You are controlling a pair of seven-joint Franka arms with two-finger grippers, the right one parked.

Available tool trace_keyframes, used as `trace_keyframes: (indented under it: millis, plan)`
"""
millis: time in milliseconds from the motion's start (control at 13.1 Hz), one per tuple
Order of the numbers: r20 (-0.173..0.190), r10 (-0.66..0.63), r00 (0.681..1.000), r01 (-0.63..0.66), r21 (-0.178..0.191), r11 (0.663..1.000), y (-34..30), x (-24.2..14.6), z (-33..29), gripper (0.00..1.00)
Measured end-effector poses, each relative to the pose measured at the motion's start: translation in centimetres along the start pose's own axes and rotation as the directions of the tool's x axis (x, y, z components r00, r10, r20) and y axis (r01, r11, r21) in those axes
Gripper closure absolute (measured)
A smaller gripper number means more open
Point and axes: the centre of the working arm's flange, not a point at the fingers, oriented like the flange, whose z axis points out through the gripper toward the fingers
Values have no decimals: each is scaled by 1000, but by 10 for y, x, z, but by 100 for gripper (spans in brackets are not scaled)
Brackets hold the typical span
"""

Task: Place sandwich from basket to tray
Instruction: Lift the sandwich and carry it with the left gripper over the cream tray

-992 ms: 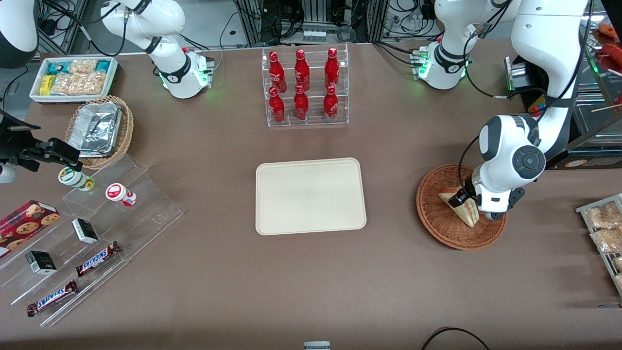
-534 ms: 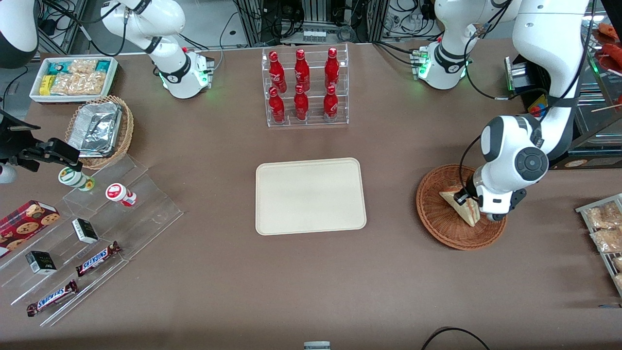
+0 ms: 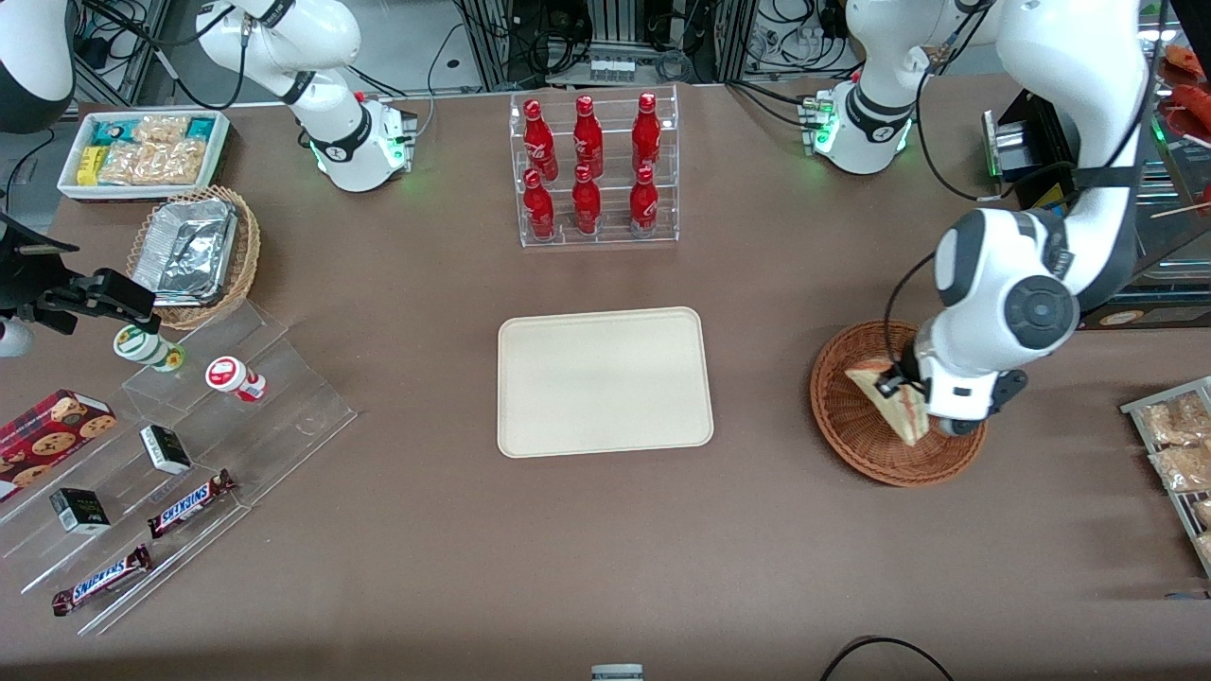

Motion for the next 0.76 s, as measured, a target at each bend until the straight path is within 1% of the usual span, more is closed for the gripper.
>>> trace_keyframes:
  millis: [229, 534, 763]
  plan:
    - [-17, 122, 992, -122, 6, 993, 58, -58, -6, 85]
    - [4, 248, 969, -248, -9, 969, 127, -133, 1, 85]
    - [-2, 326, 945, -326, -7, 945, 189, -188, 18, 85]
